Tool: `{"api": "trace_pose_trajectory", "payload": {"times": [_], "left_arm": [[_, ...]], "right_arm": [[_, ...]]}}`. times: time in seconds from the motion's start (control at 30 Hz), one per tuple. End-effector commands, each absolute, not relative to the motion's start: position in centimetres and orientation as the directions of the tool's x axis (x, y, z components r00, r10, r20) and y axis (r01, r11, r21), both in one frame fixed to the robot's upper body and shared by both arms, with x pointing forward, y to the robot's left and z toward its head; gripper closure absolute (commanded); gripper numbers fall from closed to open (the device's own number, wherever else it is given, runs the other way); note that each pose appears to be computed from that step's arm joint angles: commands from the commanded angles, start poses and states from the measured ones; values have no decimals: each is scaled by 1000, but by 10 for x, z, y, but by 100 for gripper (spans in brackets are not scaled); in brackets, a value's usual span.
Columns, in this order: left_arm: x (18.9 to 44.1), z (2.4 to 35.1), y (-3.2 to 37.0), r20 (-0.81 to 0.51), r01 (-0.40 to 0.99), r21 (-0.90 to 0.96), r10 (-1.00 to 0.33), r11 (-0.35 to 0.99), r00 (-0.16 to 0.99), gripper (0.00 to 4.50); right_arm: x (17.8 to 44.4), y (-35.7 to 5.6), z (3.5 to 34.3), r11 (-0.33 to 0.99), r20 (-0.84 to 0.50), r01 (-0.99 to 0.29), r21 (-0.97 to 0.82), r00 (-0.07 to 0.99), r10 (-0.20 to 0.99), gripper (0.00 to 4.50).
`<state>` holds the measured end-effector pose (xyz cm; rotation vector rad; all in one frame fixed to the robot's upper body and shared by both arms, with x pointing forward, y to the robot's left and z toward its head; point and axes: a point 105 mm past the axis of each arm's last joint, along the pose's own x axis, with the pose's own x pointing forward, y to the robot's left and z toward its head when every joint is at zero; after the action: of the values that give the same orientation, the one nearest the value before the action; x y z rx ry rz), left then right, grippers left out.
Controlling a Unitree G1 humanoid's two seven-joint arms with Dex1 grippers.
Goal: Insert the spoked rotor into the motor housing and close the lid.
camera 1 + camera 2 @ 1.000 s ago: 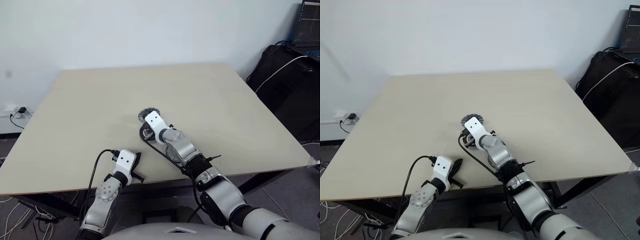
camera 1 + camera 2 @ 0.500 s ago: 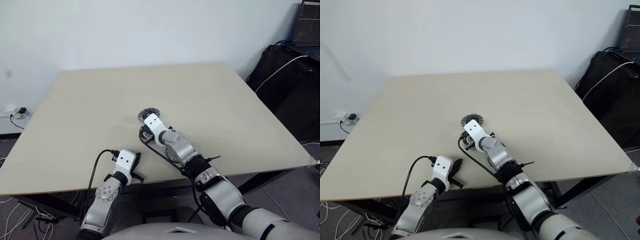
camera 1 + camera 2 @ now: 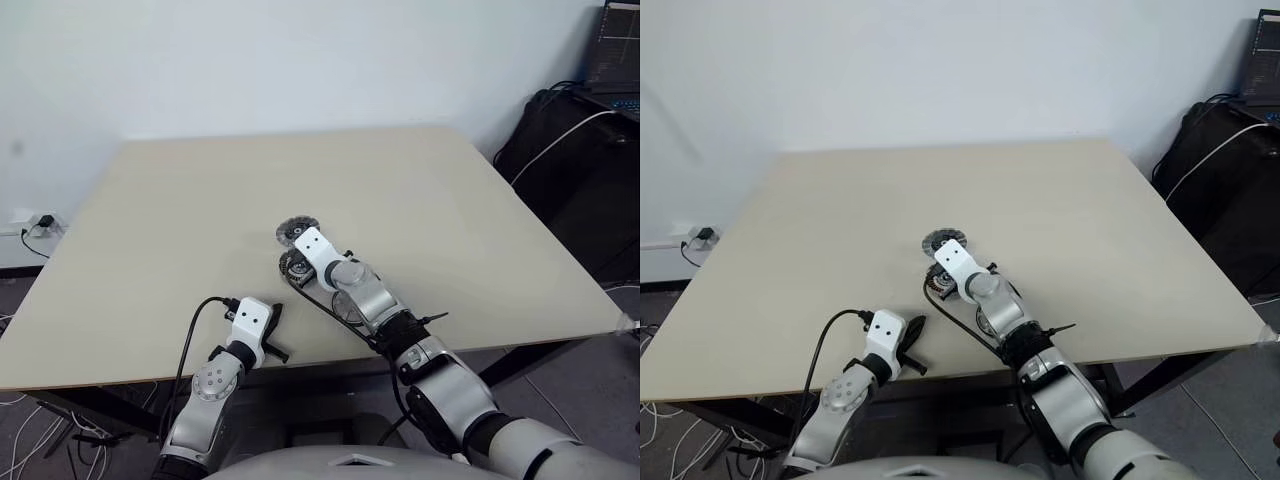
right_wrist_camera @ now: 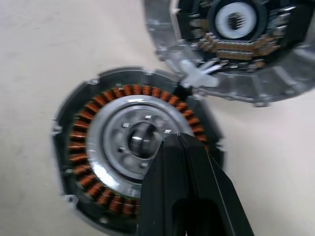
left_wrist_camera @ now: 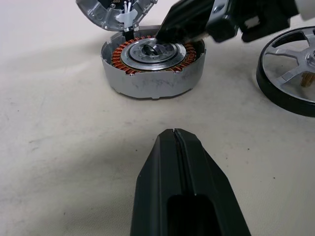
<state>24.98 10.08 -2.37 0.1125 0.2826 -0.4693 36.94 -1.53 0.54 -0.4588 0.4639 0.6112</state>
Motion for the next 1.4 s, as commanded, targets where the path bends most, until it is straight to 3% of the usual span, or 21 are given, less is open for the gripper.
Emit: {"api": "trace_pose_trajectory", "payload": {"times": [0.03, 0.87, 1.2, 1.4], "left_arm": [[254, -18, 99, -273, 467, 47, -439, 883, 856, 450], [254, -15, 100, -271, 458, 49, -430, 887, 861, 450], [254, -15, 99, -270, 463, 48, -434, 885, 859, 450], [254, -14, 99, -269, 462, 47, -435, 885, 860, 450]], "right_arm": [[375, -6, 29, 729, -451, -616, -297, 764, 462, 448], [362, 11, 18, 679, -491, -691, -248, 694, 528, 448], [361, 16, 22, 694, -452, -695, -190, 689, 567, 448], [366, 17, 40, 726, -354, -666, -172, 729, 585, 448]]}}
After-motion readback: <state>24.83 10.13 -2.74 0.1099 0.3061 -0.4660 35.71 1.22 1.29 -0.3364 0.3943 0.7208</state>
